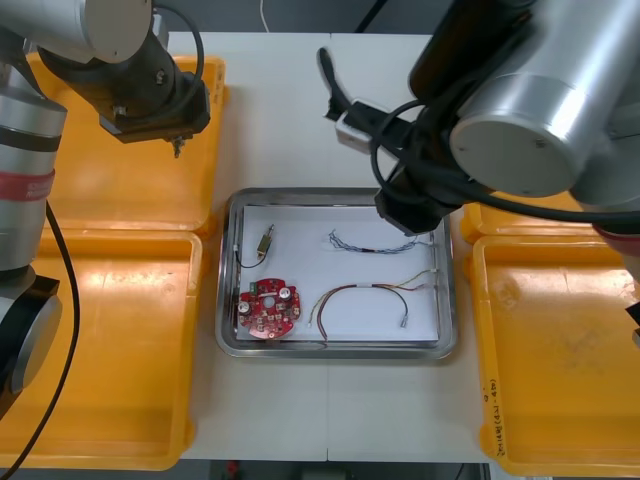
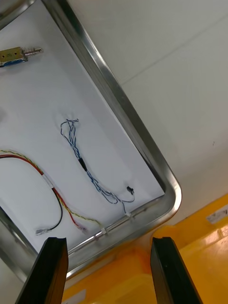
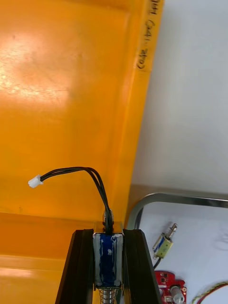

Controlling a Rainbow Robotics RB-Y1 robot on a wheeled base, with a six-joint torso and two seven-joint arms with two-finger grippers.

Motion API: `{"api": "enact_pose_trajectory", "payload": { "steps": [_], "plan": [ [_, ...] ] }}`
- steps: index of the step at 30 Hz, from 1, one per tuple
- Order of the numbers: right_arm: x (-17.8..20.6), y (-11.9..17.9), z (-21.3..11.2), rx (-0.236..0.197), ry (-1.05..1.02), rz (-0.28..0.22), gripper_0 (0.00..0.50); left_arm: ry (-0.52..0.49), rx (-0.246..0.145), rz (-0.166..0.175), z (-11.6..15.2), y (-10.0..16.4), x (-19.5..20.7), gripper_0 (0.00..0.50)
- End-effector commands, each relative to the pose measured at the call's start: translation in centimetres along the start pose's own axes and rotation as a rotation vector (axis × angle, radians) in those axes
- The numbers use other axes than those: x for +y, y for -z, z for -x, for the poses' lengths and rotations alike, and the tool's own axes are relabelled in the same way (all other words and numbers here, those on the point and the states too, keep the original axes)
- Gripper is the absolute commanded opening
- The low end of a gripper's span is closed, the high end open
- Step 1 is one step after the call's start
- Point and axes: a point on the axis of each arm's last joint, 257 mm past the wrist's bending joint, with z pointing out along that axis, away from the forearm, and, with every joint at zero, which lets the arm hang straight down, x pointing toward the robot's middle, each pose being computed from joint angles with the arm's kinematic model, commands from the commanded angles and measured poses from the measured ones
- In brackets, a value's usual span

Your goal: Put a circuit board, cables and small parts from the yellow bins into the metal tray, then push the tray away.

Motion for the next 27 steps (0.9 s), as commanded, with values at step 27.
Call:
{"api": "enact_pose_trajectory", "payload": {
  "steps": [27],
  "plan": [
    [-11.5, 5.2, -18.1, 0.003, -0.842, -0.129, 0.500, -0.145, 0.110, -0.059, -11.6, -5.0, -11.2, 0.001]
  ]
}}
